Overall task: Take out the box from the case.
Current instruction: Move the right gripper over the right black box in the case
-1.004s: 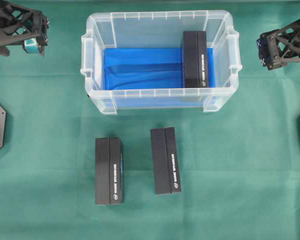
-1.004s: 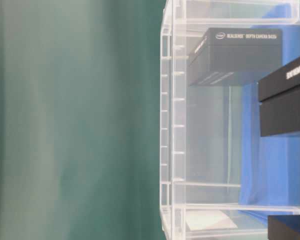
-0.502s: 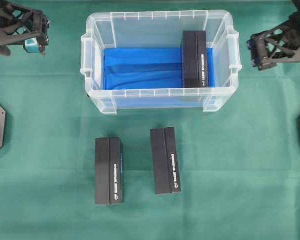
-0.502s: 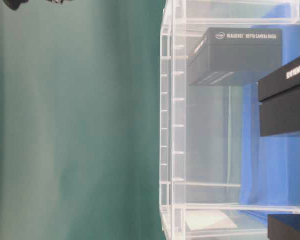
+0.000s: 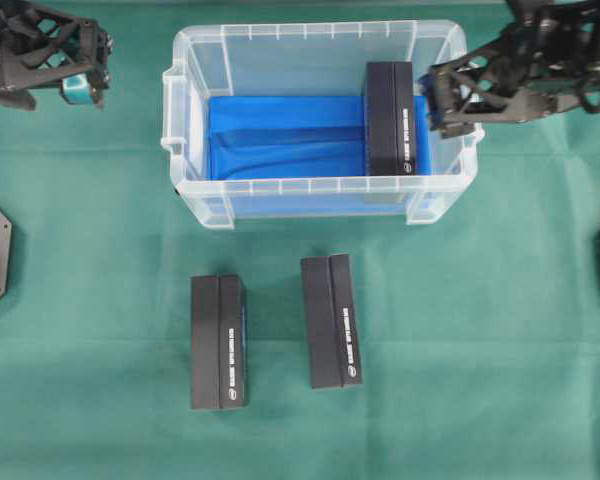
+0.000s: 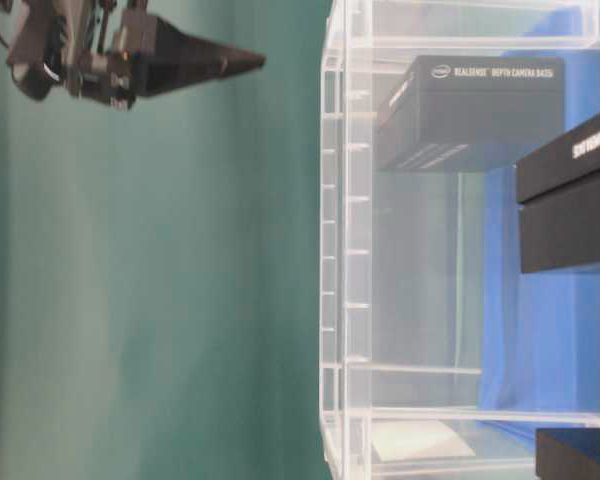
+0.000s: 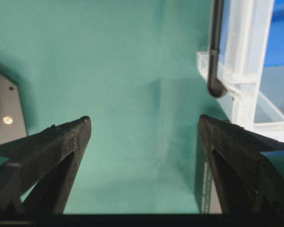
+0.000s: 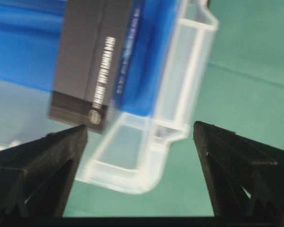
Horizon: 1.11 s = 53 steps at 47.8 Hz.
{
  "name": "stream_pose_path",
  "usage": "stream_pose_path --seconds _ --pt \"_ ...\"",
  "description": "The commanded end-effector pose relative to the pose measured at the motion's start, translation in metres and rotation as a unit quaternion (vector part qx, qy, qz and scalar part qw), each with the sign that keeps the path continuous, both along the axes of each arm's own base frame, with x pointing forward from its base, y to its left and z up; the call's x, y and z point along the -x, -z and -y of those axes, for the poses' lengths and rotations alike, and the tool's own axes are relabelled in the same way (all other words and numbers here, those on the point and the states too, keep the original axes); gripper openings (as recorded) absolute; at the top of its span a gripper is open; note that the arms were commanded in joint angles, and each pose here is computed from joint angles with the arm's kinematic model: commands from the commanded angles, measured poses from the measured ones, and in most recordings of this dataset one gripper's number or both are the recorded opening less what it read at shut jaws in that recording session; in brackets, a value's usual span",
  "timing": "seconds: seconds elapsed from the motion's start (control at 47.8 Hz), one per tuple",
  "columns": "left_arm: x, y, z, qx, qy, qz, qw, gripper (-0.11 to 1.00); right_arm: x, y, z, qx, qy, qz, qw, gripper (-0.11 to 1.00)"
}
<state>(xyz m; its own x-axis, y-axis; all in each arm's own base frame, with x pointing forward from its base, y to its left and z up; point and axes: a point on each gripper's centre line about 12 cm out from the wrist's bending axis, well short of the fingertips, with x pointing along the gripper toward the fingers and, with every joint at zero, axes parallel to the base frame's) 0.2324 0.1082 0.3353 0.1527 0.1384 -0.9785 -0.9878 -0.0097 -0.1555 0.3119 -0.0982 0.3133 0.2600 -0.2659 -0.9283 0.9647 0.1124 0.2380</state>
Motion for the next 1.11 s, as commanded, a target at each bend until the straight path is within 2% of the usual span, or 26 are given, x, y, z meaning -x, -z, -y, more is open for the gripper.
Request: stream_pose_path --seconds 0.0,0.23,0.418,1.088 --pt "-0.002 -0.008 -0.001 -0.007 0.0 0.015 0.9999 0.96 -0.011 -0.011 0.0 0.005 -0.003 0.019 0.9998 0.91" --pt "-0.001 -0.009 -0.001 -0.008 0.008 0.015 0.9998 0.96 -0.042 -0.006 0.004 0.005 -0.006 0.022 0.9997 0.91" --pt "-0.002 -0.009 -0.001 -0.011 0.01 0.021 0.9997 0.96 -0.055 -0.005 0.006 0.005 -0.007 0.022 0.9997 0.91" --pt "-0.003 -0.008 0.003 -0.012 0.017 0.023 0.9995 0.96 -0.056 -0.003 0.007 0.004 0.001 0.019 0.9998 0.91"
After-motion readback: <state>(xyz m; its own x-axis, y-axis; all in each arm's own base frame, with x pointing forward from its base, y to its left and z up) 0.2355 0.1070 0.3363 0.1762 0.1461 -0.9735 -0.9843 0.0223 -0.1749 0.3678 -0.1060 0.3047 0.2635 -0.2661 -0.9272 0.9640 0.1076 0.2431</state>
